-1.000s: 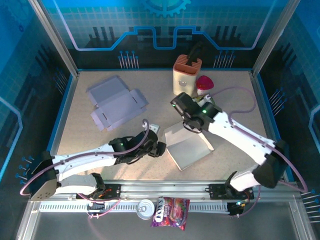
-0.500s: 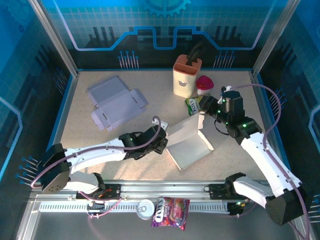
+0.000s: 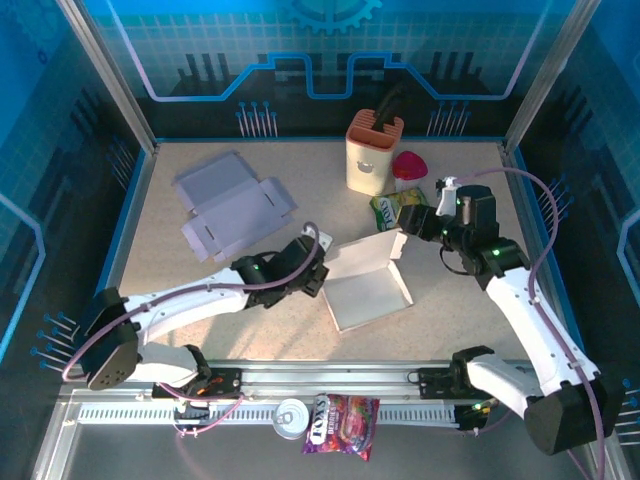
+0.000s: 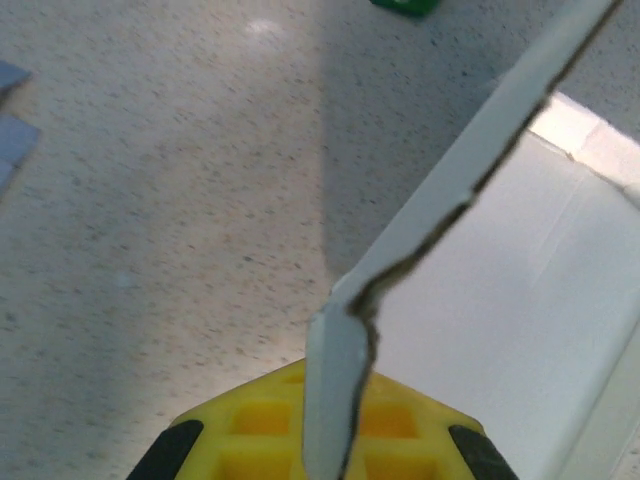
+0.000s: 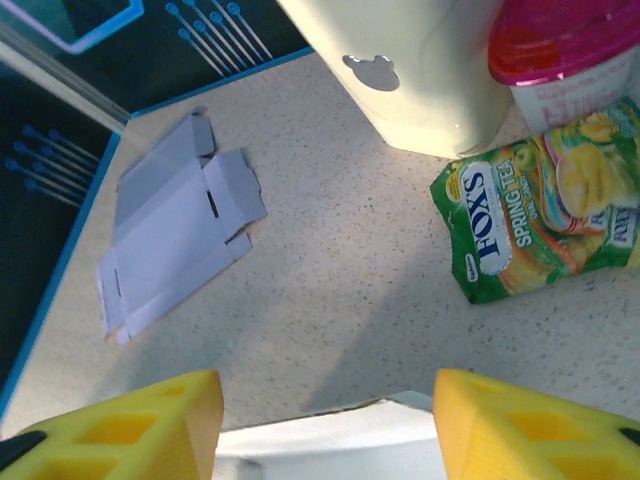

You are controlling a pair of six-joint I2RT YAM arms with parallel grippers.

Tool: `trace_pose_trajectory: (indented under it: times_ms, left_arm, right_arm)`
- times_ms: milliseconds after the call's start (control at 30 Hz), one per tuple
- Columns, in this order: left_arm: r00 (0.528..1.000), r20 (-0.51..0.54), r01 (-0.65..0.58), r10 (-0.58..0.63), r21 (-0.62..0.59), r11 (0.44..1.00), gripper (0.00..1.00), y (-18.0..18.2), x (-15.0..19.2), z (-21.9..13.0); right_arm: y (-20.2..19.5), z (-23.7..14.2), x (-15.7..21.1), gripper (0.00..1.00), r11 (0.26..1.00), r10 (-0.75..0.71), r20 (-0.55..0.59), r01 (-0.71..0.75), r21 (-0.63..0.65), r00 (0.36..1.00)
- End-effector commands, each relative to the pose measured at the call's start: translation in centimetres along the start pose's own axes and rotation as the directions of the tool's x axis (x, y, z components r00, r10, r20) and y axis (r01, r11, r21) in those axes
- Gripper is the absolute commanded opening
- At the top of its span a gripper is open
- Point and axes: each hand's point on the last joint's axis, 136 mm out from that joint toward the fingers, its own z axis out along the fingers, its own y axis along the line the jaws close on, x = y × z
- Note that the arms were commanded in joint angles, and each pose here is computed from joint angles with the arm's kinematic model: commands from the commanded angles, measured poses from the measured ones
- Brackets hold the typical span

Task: Fold the paper box

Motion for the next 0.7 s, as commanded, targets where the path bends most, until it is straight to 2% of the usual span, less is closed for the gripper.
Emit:
trace_pose_trajectory:
  times_ms: [0, 167, 367, 433, 667]
  left_arm:
    - [0.996, -0.013, -0.083, 0.084, 0.058, 0.995, 0.0, 1.9, -0.2, -1.1]
    - [0.992, -0.015, -0.126, 0.128, 0.116, 0.985, 0.0, 4.1, -0.3, -0.9]
    - [0.988, -0.047, -0.139, 0.145, 0.111, 0.984, 0.0, 5.4, -0.3, 0.6]
    - [0.987, -0.06, -0.145, 0.152, 0.107, 0.984, 0.0, 5.6, -0.2, 1.2]
    - [0.984, -0.083, -0.148, 0.156, 0.089, 0.985, 0.0, 6.1, -0.1, 2.0]
  right_arm:
    - [-0.5, -0.6, 1.6, 0.6, 0.987, -0.159, -0.013, 0.159, -0.012, 0.987]
    - [-1.3, 1.2, 4.0, 0.63, 0.968, -0.246, -0.034, 0.244, -0.052, 0.969]
    - [-2.0, 4.2, 5.5, 0.63, 0.939, -0.345, -0.117, 0.339, -0.063, 0.931]
    - [-2.8, 5.4, 5.7, 0.63, 0.935, -0.355, -0.16, 0.354, -0.033, 0.921]
    - [-3.0, 9.3, 4.3, 0.65, 0.897, -0.442, -0.171, 0.439, -0.054, 0.881]
